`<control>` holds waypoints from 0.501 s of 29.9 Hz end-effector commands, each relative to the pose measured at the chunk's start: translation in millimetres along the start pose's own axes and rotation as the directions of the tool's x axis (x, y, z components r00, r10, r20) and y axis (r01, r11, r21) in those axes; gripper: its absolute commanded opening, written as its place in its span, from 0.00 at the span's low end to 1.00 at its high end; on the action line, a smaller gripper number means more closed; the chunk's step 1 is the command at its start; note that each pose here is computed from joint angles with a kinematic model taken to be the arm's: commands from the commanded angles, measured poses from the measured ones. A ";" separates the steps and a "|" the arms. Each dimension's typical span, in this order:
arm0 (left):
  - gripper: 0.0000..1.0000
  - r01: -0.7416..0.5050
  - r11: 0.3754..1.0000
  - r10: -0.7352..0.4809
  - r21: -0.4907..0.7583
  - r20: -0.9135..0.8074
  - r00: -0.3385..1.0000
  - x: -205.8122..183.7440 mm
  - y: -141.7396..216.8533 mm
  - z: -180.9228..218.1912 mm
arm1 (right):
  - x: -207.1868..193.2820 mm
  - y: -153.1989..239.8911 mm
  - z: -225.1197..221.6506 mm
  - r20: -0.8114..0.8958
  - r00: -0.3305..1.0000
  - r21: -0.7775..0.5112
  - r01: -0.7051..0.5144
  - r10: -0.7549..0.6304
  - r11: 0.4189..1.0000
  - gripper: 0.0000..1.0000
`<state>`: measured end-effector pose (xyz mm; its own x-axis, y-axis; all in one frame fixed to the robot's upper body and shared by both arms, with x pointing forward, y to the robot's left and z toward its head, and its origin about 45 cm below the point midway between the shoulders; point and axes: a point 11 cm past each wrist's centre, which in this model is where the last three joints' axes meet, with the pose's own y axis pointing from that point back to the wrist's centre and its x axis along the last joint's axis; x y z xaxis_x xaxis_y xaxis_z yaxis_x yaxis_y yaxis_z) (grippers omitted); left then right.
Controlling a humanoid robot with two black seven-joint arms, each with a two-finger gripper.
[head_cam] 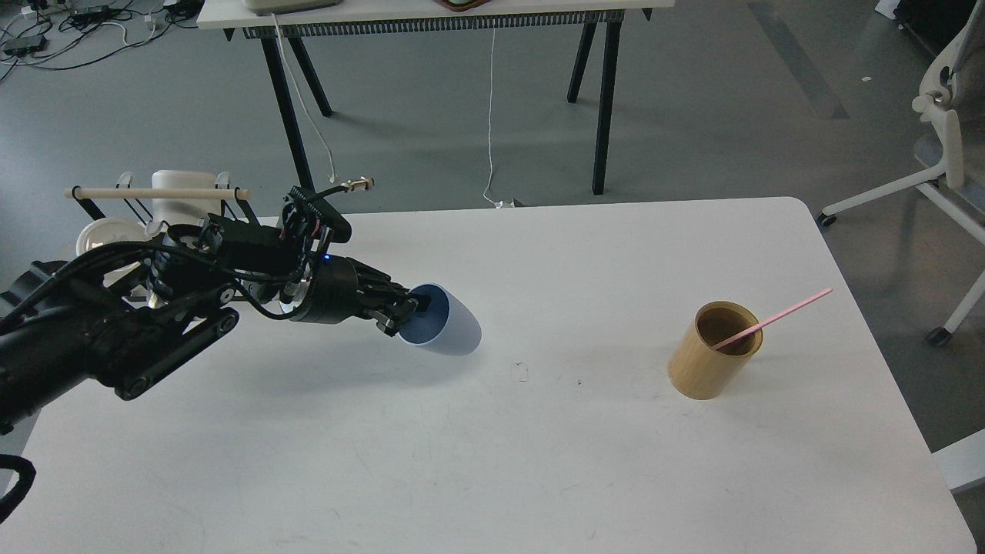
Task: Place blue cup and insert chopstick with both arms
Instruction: 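Carry the blue cup toward the table center and set it upright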
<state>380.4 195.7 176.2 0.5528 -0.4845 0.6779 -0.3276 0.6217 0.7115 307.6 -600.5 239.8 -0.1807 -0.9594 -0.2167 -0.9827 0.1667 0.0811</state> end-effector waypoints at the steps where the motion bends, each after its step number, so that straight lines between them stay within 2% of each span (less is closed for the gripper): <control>1: 0.03 -0.028 0.998 0.029 -0.055 0.023 0.999 18.0 -20.5 22.6 | 0.6 2.0 6.0 0.003 1.000 -0.012 -0.003 0.003 1.000 0.98; 10: 0.04 -0.061 0.987 0.074 -0.147 0.085 0.994 53.2 -43.3 62.9 | 1.3 3.7 9.7 0.005 1.000 -0.020 -0.005 0.005 1.000 0.98; 15: 0.04 -0.039 0.987 0.052 -0.154 0.081 0.995 46.9 -51.7 66.7 | 3.0 5.7 12.4 0.004 1.000 -0.026 -0.009 0.009 1.000 0.98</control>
<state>373.5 99.1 190.1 0.4623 -0.4896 0.7393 -0.2344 0.7366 0.6344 302.2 -599.6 229.4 -0.1879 -0.9573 -0.2195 -0.9802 0.1684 0.1043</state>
